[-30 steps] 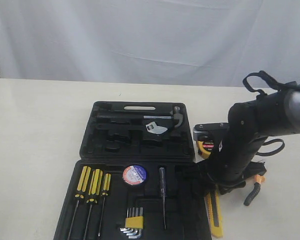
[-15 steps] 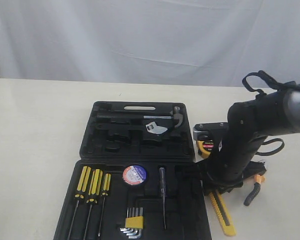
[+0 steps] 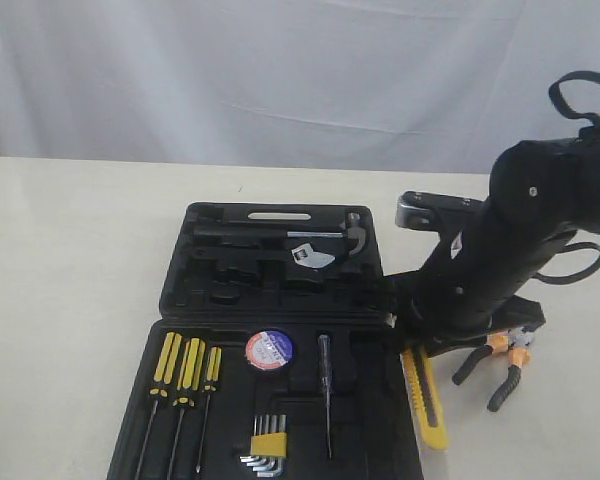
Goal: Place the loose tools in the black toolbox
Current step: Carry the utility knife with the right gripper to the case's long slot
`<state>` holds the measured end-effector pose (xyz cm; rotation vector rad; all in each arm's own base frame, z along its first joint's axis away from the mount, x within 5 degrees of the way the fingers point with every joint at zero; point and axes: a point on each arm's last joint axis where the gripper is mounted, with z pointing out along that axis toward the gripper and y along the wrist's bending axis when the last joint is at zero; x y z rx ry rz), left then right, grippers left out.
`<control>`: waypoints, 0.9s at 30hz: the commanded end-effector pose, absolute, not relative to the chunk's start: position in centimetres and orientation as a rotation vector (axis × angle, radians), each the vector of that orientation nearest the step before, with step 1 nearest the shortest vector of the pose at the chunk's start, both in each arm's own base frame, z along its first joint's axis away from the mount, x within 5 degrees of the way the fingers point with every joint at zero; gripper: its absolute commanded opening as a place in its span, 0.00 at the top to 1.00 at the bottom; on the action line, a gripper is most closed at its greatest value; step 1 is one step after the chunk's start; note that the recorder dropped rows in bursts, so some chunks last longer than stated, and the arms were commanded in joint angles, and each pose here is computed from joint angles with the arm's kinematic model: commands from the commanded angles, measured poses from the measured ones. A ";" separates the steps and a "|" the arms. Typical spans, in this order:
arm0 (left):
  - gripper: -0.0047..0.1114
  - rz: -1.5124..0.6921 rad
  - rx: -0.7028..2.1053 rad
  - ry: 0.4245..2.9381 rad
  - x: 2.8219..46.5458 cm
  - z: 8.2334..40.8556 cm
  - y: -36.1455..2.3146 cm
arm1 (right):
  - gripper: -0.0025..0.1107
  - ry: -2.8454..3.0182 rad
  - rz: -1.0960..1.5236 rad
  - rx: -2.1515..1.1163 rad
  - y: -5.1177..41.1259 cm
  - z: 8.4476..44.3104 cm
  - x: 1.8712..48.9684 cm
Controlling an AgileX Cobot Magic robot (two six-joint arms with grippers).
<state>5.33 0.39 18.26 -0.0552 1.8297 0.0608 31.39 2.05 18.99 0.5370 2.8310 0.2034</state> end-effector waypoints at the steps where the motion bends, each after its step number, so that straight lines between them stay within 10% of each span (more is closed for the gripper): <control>1: 0.96 0.053 -0.056 1.825 5.3 18.2 0.4 | 0.98 2.804 0.254 0.555 4.9 19.1 31.4; 27: 0.96 0.053 -0.056 1.825 5.3 18.2 0.4 | 0.98 2.800 0.115 0.600 6.2 14.6 33.4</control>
